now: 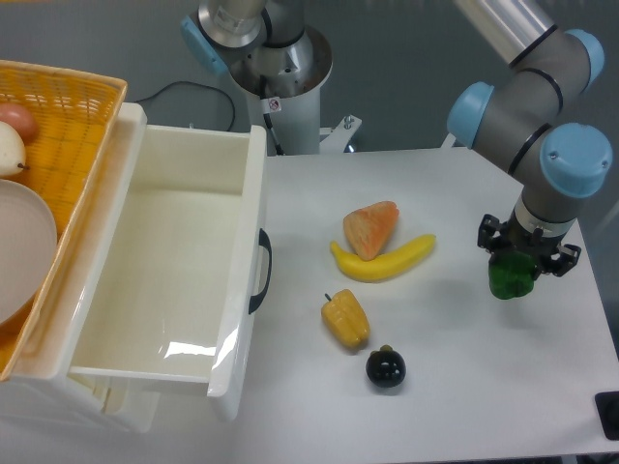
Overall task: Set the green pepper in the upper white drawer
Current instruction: 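Lift the held green pepper up off the table with the gripper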
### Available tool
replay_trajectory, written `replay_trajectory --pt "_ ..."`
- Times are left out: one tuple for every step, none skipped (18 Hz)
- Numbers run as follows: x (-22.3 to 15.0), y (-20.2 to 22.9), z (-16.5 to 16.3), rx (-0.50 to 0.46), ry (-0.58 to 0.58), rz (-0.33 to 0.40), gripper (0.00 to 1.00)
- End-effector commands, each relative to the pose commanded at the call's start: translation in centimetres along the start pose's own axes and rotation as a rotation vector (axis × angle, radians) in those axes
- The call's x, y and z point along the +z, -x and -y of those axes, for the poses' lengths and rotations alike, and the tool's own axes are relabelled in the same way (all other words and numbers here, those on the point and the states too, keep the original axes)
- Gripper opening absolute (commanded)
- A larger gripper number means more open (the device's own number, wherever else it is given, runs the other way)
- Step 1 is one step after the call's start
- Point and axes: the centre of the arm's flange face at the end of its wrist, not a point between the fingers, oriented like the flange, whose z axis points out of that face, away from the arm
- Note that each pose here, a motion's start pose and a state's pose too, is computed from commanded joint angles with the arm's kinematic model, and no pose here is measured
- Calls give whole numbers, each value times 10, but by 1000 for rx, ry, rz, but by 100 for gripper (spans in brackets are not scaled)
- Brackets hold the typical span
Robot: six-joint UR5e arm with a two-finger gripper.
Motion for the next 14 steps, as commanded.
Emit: replay_trajectory --pt "1 0 0 -3 0 0 29" --pt "4 -2 1 -3 1 -4 29" --pt "4 -2 2 -4 1 -4 29" --pt "3 -2 2 -12 -1 -3 29" --pt "1 -2 2 -26 -8 -1 29" --pt "-2 -3 3 -45 -25 -3 29" --pt "-7 -4 4 -75 -48 -3 29" --pt "-16 -5 5 -114 -59 6 29" --pt "-26 -6 5 -141 -71 17 29" --pt "-34 -9 6 -152 -96 19 29" --pt "-48 -12 6 -157 -127 25 29" --pt "-60 -16 5 -171 -148 29 29" --pt "-70 -20 4 -199 -163 32 29" --pt "-81 -26 3 -229 -179 33 29"
